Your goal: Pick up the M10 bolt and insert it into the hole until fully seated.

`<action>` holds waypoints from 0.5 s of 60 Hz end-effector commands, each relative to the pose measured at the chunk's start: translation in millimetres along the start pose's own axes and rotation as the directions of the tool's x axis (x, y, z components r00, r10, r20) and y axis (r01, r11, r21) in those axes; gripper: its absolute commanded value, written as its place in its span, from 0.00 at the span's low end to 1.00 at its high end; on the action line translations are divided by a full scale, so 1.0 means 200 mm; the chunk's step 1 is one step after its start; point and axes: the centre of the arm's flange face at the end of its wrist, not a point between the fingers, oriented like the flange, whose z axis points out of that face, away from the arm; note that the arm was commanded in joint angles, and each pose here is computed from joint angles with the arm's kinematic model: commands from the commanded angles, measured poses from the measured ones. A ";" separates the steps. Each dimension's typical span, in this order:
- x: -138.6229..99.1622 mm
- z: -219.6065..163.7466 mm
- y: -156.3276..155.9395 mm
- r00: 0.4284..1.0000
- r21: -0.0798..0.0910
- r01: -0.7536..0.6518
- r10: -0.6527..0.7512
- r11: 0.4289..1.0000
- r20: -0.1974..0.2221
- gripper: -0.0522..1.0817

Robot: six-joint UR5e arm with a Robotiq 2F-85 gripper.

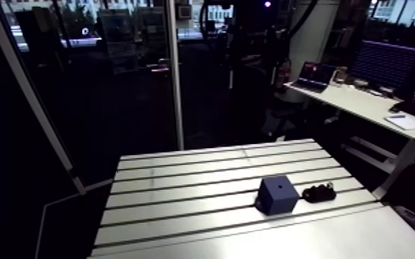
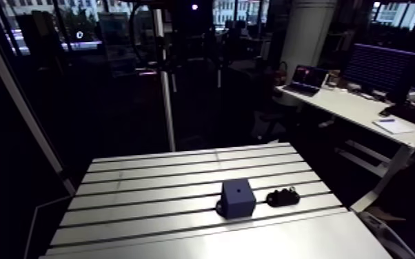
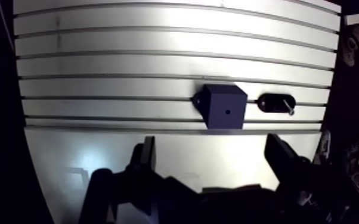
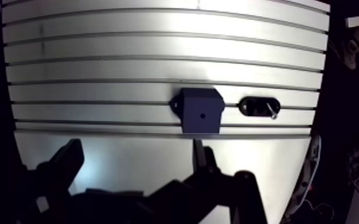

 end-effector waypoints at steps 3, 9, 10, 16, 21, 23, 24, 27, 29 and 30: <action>-0.03 0.08 0.18 1.000 0.003 0.018 -0.018 1.000 0.010 0.05; -0.03 0.10 0.25 1.000 0.003 0.023 -0.023 1.000 0.010 0.05; -0.03 0.10 0.25 1.000 0.003 0.023 -0.023 1.000 0.010 0.05; -0.03 0.12 0.32 1.000 -0.004 0.021 -0.021 1.000 -0.010 0.05; -0.04 0.14 0.38 1.000 -0.010 0.017 -0.017 1.000 -0.023 0.05; -0.04 0.15 0.39 1.000 -0.010 0.017 -0.017 1.000 -0.023 0.05; -0.05 0.15 0.40 1.000 -0.011 0.017 -0.017 1.000 -0.025 0.05; -0.06 0.15 0.42 1.000 -0.011 0.013 -0.013 1.000 -0.025 0.05; -0.07 0.17 0.45 1.000 -0.007 0.004 -0.004 1.000 -0.018 0.05; -0.07 0.17 0.45 1.000 -0.007 0.004 -0.004 1.000 -0.018 0.05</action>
